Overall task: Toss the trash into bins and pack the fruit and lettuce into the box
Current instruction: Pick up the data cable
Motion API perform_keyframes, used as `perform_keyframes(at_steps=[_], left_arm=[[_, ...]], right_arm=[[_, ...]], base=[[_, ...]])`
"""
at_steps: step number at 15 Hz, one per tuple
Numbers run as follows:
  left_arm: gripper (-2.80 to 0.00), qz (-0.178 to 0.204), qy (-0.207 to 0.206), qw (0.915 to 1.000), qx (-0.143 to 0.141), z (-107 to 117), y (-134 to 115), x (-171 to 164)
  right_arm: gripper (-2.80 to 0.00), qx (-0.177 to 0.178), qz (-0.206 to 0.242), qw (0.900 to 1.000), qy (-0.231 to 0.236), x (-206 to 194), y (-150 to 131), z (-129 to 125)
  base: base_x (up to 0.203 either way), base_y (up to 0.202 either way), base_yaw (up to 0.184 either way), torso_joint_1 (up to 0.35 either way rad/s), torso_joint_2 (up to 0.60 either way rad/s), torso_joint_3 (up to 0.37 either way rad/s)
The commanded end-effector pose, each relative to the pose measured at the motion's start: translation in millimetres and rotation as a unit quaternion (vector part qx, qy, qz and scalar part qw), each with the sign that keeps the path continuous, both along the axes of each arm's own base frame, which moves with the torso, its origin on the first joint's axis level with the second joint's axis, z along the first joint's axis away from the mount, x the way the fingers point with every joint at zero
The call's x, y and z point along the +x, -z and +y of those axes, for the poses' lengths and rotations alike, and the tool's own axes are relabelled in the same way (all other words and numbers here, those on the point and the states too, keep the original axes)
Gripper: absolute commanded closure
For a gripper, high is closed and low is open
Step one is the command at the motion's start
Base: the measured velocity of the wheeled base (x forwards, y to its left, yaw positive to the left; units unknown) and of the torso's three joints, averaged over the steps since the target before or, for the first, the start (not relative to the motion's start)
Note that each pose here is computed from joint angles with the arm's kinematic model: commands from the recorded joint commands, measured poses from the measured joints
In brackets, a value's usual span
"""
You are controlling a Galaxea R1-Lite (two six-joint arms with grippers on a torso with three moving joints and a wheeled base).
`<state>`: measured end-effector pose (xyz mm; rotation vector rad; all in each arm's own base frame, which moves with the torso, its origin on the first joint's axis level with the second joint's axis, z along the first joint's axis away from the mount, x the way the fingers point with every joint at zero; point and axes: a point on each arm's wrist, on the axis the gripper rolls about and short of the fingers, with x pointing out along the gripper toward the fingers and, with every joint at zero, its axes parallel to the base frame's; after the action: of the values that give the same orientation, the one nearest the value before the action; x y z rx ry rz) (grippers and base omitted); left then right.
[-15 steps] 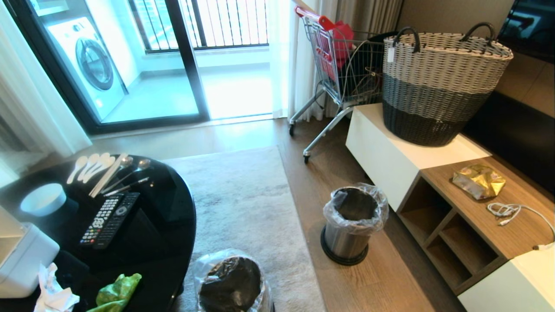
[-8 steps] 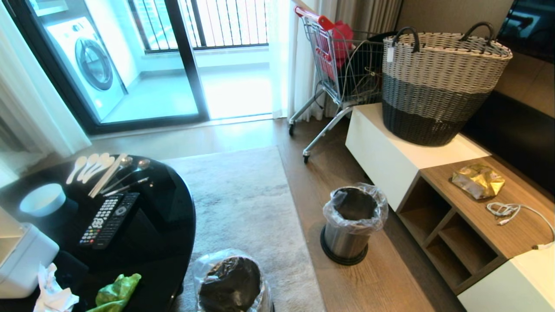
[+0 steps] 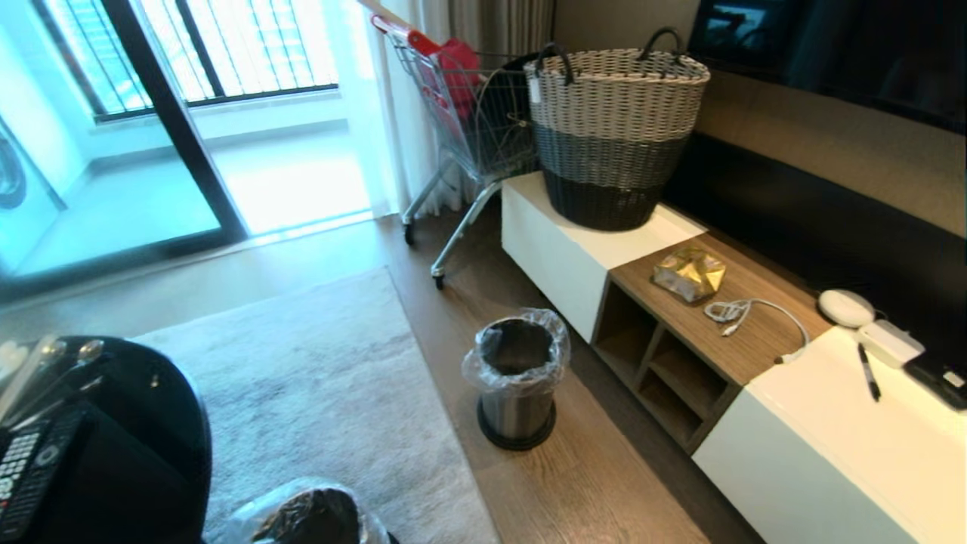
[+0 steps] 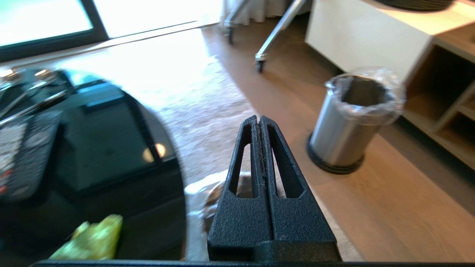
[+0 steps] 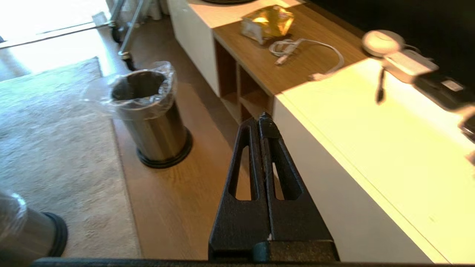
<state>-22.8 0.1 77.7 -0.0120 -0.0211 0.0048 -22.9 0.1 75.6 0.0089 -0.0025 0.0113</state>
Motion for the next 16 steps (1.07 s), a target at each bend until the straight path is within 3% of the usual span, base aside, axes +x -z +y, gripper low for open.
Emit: perform_keyframes(at_steps=[1,5,16], left_arm=[[0.0,0.0,0.0,1.0,0.0,0.0,0.0,0.0],[0.0,0.0,0.0,1.0,0.0,0.0,0.0,0.0],[0.0,0.0,0.0,1.0,0.001,0.0,0.0,0.0]], right_arm=[[0.0,0.0,0.001,1.0,0.0,0.1,-0.1,0.0],[0.0,0.0,0.001,1.0,0.0,0.1,-0.1,0.0],[0.0,-0.001,0.0,1.0,0.0,0.1,-0.1,0.0]], base=[[0.0,0.008,-0.163,0.007,0.0,0.002],[-0.001,0.008,-0.131,0.003,0.0,0.002],[0.0,0.0,0.0,0.0,0.0,0.0]])
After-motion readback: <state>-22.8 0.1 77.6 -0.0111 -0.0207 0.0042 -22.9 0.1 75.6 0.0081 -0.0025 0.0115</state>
